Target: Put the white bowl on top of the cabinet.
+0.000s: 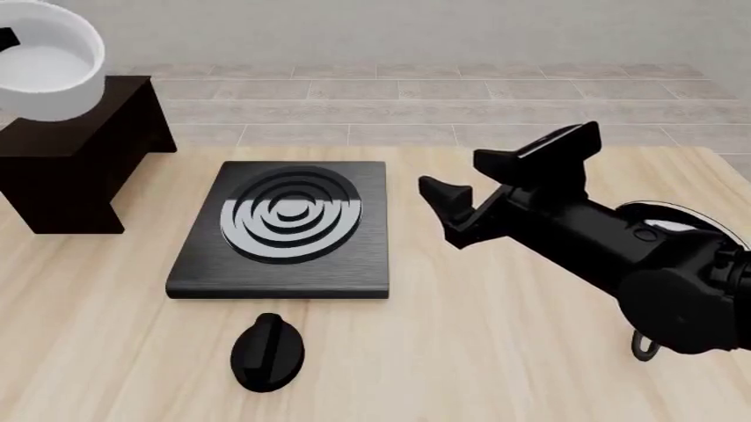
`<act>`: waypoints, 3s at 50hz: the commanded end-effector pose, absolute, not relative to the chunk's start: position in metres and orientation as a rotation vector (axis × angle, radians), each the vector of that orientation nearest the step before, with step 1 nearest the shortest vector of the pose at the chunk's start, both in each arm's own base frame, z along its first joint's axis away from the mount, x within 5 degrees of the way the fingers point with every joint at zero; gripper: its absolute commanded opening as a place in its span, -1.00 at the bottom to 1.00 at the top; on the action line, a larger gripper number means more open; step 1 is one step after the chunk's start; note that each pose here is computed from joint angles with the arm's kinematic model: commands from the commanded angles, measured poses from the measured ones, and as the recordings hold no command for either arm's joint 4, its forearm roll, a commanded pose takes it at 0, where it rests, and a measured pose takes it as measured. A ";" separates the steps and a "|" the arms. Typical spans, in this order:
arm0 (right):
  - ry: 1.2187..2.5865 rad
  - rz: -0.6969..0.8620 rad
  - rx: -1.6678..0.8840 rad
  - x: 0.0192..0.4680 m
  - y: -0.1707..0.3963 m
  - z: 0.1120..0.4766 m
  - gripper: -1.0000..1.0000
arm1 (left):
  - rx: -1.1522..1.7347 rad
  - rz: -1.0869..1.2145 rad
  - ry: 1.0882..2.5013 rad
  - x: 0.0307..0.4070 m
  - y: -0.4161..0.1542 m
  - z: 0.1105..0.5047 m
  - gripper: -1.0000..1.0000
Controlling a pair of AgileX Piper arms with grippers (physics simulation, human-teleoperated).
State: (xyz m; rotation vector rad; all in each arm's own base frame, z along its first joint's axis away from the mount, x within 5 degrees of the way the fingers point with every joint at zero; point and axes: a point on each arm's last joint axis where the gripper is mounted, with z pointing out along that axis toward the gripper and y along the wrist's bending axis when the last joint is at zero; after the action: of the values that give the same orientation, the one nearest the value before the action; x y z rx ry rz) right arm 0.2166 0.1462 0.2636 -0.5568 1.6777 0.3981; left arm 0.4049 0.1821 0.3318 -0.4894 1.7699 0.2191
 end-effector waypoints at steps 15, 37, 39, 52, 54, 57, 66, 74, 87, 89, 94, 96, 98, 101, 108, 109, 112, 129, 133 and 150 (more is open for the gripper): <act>1.682 0.393 -0.551 0.216 0.143 0.263 1.00 | -0.559 0.162 1.768 0.419 0.189 0.304 -1.00; 1.698 0.391 -0.544 0.216 0.142 0.257 1.00 | -0.576 0.199 1.767 0.421 0.208 0.292 -1.00; 1.699 0.391 -0.544 0.216 0.142 0.256 1.00 | -0.575 0.200 1.767 0.422 0.208 0.292 -1.00; 1.706 0.390 -0.538 0.215 0.140 0.254 1.00 | -0.589 0.220 1.787 0.423 0.219 0.277 -1.00; 1.707 0.391 -0.537 0.215 0.140 0.253 1.00 | -0.589 0.224 1.789 0.422 0.220 0.277 -1.00; 1.708 0.392 -0.537 0.215 0.140 0.252 1.00 | -0.589 0.236 1.789 0.420 0.224 0.277 1.00; 1.708 0.400 -0.537 0.214 0.141 0.249 1.00 | -0.583 0.238 1.776 0.414 0.220 0.286 1.00; 1.710 0.403 -0.537 0.214 0.142 0.247 1.00 | -0.561 0.234 1.751 0.405 0.209 0.301 1.00; 1.711 0.404 -0.538 0.214 0.142 0.245 1.00 | -0.549 0.215 1.724 0.395 0.195 0.319 1.00; 1.710 0.405 -0.536 0.214 0.142 0.245 1.00 | -0.544 0.212 1.723 0.395 0.193 0.320 1.00; 1.707 0.405 -0.535 0.212 0.141 0.245 1.00 | -0.542 0.206 1.718 0.392 0.189 0.322 1.00; 1.706 0.405 -0.534 0.212 0.140 0.246 1.00 | -0.542 0.202 1.713 0.390 0.187 0.325 1.00; 1.706 0.406 -0.534 0.212 0.140 0.245 1.00 | -0.540 0.196 1.710 0.390 0.185 0.329 1.00; 1.705 0.407 -0.536 0.212 0.140 0.246 1.00 | -0.538 0.195 1.703 0.388 0.183 0.333 1.00; 1.689 0.403 -0.529 0.206 0.135 0.255 1.00 | -0.520 0.173 1.681 0.379 0.169 0.348 1.00; 1.686 0.406 -0.529 0.205 0.135 0.257 1.00 | -0.516 0.173 1.679 0.377 0.167 0.350 1.00; 1.677 0.411 -0.533 0.202 0.135 0.262 1.00 | -0.511 0.163 1.670 0.373 0.161 0.357 1.00; 1.626 0.430 -0.539 0.181 0.126 0.285 1.00 | -0.471 0.117 1.637 0.349 0.131 0.376 1.00; 1.612 0.433 -0.536 0.174 0.121 0.292 1.00 | -0.456 0.106 1.636 0.342 0.122 0.377 1.00; 1.583 0.440 -0.519 0.158 0.110 0.305 1.00 | -0.423 0.078 1.630 0.326 0.103 0.381 1.00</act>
State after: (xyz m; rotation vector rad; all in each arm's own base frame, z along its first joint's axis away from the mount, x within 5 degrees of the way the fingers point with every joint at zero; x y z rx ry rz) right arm 0.1656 0.1149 0.2991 -0.5251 1.5961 0.4369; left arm 0.3339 0.1116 0.3789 -0.4378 1.6334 0.0910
